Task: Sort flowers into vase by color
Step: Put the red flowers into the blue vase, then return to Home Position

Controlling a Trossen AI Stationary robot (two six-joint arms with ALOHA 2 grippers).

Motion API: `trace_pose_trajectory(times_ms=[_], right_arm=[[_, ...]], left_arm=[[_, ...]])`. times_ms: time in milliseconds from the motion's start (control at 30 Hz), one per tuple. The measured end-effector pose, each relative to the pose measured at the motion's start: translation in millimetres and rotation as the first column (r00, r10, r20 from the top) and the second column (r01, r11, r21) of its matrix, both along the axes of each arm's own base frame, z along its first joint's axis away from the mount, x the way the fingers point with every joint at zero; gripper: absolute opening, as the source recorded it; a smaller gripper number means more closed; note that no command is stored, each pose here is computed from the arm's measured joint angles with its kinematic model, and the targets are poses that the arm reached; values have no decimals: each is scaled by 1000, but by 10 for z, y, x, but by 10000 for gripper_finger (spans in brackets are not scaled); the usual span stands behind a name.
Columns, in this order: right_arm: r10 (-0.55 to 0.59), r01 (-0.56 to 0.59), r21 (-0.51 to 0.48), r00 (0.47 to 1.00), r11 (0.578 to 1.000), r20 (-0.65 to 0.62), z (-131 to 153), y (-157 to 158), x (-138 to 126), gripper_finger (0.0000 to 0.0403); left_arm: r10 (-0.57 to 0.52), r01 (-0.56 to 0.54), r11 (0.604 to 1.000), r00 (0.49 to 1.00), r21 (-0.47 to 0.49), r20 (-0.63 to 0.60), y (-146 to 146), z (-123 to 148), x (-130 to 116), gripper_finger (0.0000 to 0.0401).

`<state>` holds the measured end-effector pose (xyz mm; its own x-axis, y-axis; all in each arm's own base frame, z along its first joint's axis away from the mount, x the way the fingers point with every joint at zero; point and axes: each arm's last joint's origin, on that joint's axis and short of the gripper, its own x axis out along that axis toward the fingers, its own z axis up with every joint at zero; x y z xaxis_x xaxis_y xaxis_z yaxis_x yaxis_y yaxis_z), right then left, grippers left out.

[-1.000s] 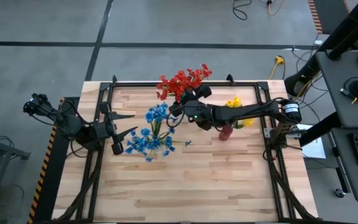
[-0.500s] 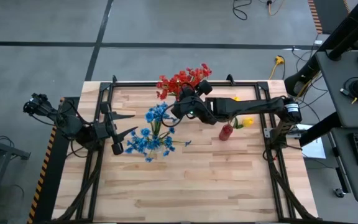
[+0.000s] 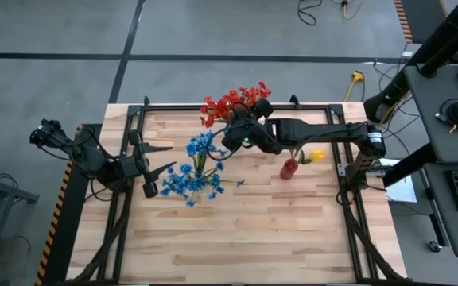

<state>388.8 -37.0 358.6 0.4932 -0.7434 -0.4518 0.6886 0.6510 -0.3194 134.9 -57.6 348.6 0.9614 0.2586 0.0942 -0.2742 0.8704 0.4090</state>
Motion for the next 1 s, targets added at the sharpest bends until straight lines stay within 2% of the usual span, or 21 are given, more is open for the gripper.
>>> trace_pose_trajectory(times_ms=[500, 767, 1000], right_arm=[[-7, 10, 36, 998, 999, -64, 426, 18, -219, 362], [116, -113, 112, 993, 987, -26, 652, 52, -271, 362], [230, -225, 179, 973, 958, -6, 952, 130, -444, 362]], left_arm=[[-1, 1, 1000, 1000, -7, 3, 0, 1, 0, 172], [0, 0, 1000, 1000, -10, 7, 1, 5, -1, 172], [0, 0, 1000, 1000, -18, 19, 2, 18, -2, 172]])
